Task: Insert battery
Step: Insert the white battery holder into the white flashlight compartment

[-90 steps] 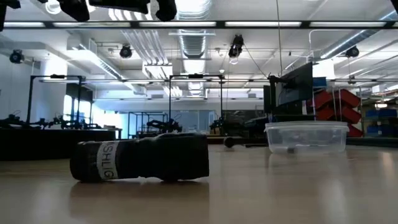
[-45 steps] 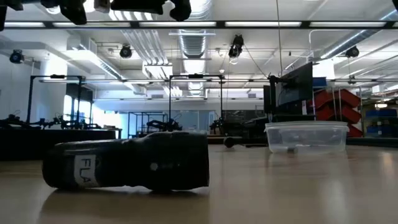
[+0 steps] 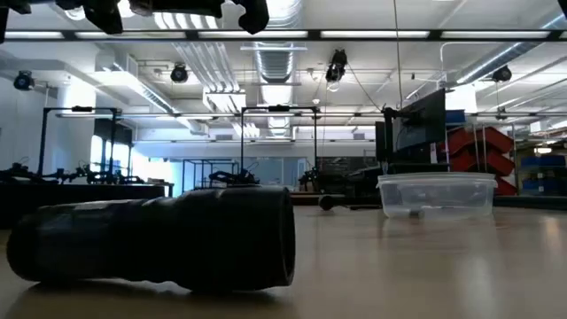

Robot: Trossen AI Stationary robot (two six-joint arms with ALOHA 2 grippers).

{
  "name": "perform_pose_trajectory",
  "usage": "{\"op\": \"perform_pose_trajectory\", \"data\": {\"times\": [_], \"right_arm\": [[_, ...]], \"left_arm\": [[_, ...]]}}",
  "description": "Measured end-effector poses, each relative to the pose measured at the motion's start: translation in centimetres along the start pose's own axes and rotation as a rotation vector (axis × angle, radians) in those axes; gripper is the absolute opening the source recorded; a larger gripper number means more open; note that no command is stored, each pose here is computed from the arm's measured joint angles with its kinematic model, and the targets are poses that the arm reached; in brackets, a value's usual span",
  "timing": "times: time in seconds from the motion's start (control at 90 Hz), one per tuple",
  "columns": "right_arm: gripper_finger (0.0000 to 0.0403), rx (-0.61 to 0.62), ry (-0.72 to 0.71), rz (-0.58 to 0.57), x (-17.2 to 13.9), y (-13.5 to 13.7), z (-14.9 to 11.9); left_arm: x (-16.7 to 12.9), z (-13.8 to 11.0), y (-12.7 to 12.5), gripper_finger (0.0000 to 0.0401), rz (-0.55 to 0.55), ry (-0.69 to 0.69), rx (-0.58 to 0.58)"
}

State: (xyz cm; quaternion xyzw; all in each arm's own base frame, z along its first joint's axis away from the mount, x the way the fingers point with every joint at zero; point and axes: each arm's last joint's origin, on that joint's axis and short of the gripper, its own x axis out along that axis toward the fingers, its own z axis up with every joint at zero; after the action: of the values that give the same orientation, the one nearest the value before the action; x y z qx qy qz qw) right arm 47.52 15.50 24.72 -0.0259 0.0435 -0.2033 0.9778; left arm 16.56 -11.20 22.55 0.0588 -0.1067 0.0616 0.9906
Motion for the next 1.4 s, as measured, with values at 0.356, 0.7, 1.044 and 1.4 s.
{"op": "perform_pose_trajectory", "data": {"times": [0.356,0.7,1.044,1.4], "right_arm": [[0.0053,-0.005,0.043,0.081,-0.4,-0.2,0.5],[0.0065,-0.058,0.25,0.652,-2.2,-1.9,3.1],[0.0062,0.035,0.282,1.126,-1.4,-3.5,3.6],[0.0052,0.101,0.279,1.3,-1.5,-3.8,4.0]], "left_arm": [[-0.7,1.2,0.4,0.0169,-0.018,-0.027,0.005],[-4.7,3.7,0.2,0.0217,-0.336,-0.063,0.031],[-5.4,1.5,-2.0,0.0205,-0.683,0.027,-0.023],[-3.8,0.0,-2.9,0.0169,-0.48,0.097,-0.027]]}}
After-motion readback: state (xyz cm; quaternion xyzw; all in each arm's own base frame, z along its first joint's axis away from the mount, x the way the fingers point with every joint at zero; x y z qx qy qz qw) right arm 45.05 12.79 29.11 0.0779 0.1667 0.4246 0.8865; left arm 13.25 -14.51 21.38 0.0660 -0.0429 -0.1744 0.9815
